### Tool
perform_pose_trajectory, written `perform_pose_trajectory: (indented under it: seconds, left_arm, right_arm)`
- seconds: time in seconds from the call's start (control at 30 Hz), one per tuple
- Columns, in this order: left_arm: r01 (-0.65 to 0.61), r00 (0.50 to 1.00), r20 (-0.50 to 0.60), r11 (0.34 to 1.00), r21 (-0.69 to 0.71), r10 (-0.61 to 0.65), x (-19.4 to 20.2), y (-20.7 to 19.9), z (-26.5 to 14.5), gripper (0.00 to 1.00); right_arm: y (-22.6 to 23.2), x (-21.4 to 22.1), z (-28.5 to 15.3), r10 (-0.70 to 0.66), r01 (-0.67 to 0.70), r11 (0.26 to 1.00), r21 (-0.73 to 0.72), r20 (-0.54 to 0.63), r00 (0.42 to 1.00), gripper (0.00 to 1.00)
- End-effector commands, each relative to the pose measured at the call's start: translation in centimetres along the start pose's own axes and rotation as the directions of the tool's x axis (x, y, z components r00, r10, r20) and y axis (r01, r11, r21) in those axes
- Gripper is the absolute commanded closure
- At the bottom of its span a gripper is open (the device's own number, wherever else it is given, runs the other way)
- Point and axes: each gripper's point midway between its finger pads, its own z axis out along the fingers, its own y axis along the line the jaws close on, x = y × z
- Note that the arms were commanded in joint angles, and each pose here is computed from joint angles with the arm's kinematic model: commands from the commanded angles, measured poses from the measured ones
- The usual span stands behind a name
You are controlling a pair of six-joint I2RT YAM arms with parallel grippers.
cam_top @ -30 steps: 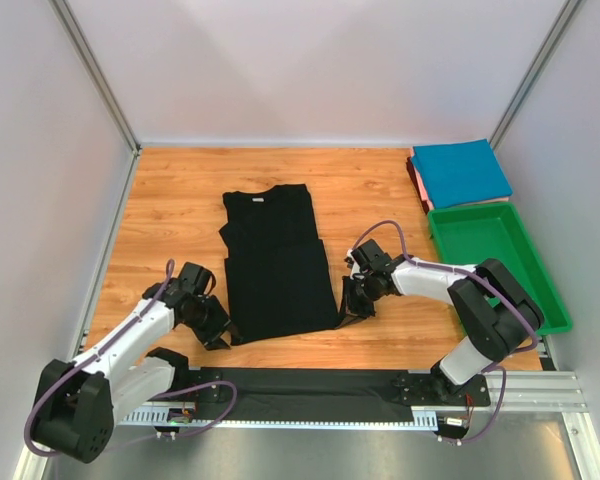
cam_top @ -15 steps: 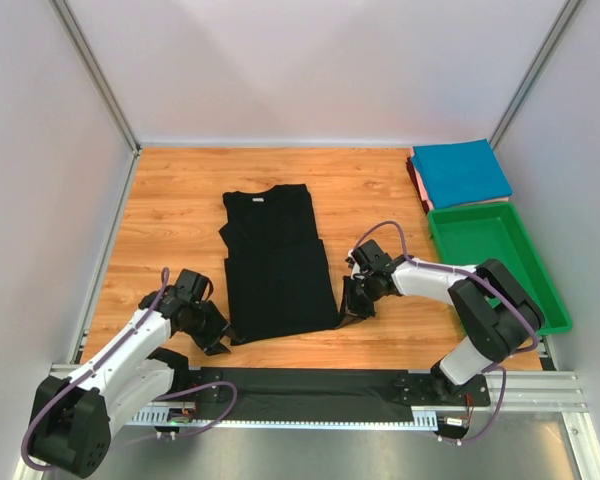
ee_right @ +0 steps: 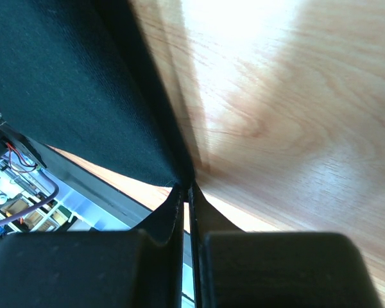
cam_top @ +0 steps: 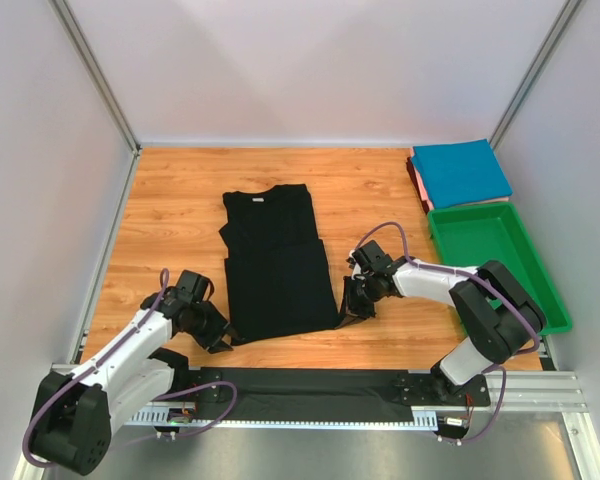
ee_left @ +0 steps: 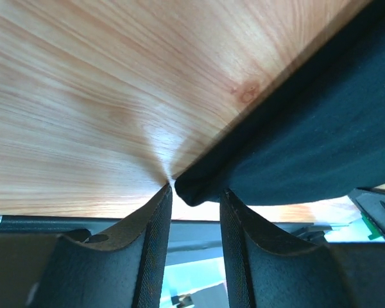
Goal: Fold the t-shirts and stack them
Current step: Fold the tshirt
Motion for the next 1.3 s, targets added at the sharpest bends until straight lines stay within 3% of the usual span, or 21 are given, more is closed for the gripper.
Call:
perform_pose_trajectory:
  seconds: [0.0, 0.17, 0.4, 0.7, 1.0, 1.17, 1.27]
  left_arm:
    - [0.043, 0.999, 0.029, 0.999, -0.032, -0.042, -0.5, 0.7, 0.3, 0.57]
    - [0.049, 0.998, 0.038, 0.998, -0.026, -0.048, -0.9, 0.2, 0.6, 0.66]
    - [0.025, 1.0, 0.012, 0.999, -0.039, -0.025, -1.0, -1.2, -0.2, 0.99]
    - [0.037, 0.999, 0.023, 0.999, -0.017, -0.037, -0.5, -2.6, -4.1, 1.0]
    - [0.051, 0.999, 0.02, 0.998, -0.034, -0.05, 1.1, -1.3, -6.5, 1.0]
    - [0.023, 0.995, 0.097, 0.999, 0.043, -0.027, 1.1, -1.9, -9.6, 1.0]
    - [0.005, 0.996, 0.084, 0.995, 0.103, -0.013, 1.6, -3.2, -10.8, 1.0]
  right_arm:
    - [-1.6, -0.1, 0.4, 0.0, -0.001, 0.998, 0.061, 0.03, 1.0, 1.0]
    - [-1.6, -0.1, 0.4, 0.004, -0.006, 0.998, 0.063, 0.027, 1.0, 1.0]
    - [-1.5, -0.5, 0.2, -0.023, 0.02, 0.997, 0.074, 0.037, 0.999, 1.0]
    - [0.9, -1.1, -3.7, -0.101, 0.095, 0.993, 0.071, 0.084, 0.991, 1.0]
    - [1.7, 0.1, -6.6, -0.138, 0.131, 0.989, 0.071, 0.096, 0.986, 1.0]
    - [2.3, 0.9, -8.4, -0.171, 0.166, 0.985, 0.049, 0.137, 0.976, 1.0]
    - [2.1, 1.3, -9.5, -0.2, 0.192, 0.979, 0.073, 0.137, 0.97, 1.0]
